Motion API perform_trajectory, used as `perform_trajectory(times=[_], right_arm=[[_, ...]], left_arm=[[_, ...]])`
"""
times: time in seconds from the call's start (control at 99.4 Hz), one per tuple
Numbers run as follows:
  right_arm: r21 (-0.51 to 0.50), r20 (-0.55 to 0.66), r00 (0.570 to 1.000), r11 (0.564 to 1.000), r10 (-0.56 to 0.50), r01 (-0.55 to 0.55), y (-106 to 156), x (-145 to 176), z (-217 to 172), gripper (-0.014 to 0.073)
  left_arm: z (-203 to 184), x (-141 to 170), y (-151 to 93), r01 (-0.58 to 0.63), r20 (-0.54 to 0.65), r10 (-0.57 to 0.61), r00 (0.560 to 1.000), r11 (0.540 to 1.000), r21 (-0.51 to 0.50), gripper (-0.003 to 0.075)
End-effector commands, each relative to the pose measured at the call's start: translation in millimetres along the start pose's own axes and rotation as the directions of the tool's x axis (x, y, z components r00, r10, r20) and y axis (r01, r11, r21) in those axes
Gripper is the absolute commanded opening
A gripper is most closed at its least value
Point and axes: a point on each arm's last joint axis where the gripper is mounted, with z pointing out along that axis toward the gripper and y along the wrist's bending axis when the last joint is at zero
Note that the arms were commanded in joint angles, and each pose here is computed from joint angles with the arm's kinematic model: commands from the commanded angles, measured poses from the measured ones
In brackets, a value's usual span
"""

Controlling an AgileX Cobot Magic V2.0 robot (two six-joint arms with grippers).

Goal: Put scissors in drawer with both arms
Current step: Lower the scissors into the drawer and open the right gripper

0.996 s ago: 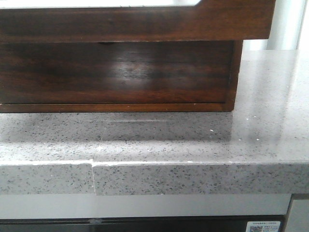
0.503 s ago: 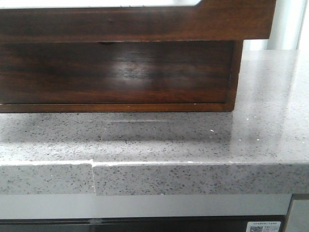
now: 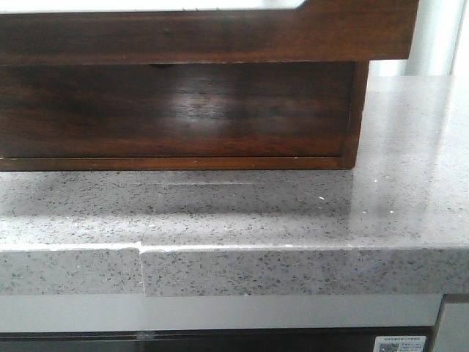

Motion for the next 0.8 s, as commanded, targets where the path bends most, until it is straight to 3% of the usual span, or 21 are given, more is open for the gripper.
perform_trajectory(times=[0.0, 0.111, 0.292, 0.543, 0.664, 0.794], right_arm=[[0.101, 0.046, 0.999, 0.995, 0.007, -0.012, -19, 6, -21, 0.0068], [0.101, 0.046, 0.999, 0.995, 0.007, -0.012, -19, 6, -21, 0.0095], [0.101, 0.046, 0.999, 0.995, 0.007, -0.012, -19, 6, -21, 0.0226], [0.110, 0.054, 0.998, 0.994, 0.019, -0.025, -22, 9, -27, 0.0228], [0.122, 0.092, 0.990, 0.985, 0.110, -0.121, -27, 17, -43, 0.0228], [0.069, 0.175, 0.961, 0.971, 0.214, -0.229, -29, 30, -68, 0.0228]], left_arm=[[-5, -12, 1, 0.010, 0.084, -0.010, 0.996, 1.000, -0.006, 0.0347], [-5, -12, 1, 0.010, 0.084, -0.010, 0.996, 1.000, -0.006, 0.0347], [-5, -12, 1, 0.010, 0.084, -0.010, 0.996, 1.000, -0.006, 0.0347], [-5, -12, 1, 0.010, 0.084, -0.010, 0.996, 1.000, -0.006, 0.0347], [-5, -12, 1, 0.010, 0.084, -0.010, 0.996, 1.000, -0.006, 0.0347], [-5, -12, 1, 0.010, 0.084, -0.010, 0.996, 1.000, -0.006, 0.0347]])
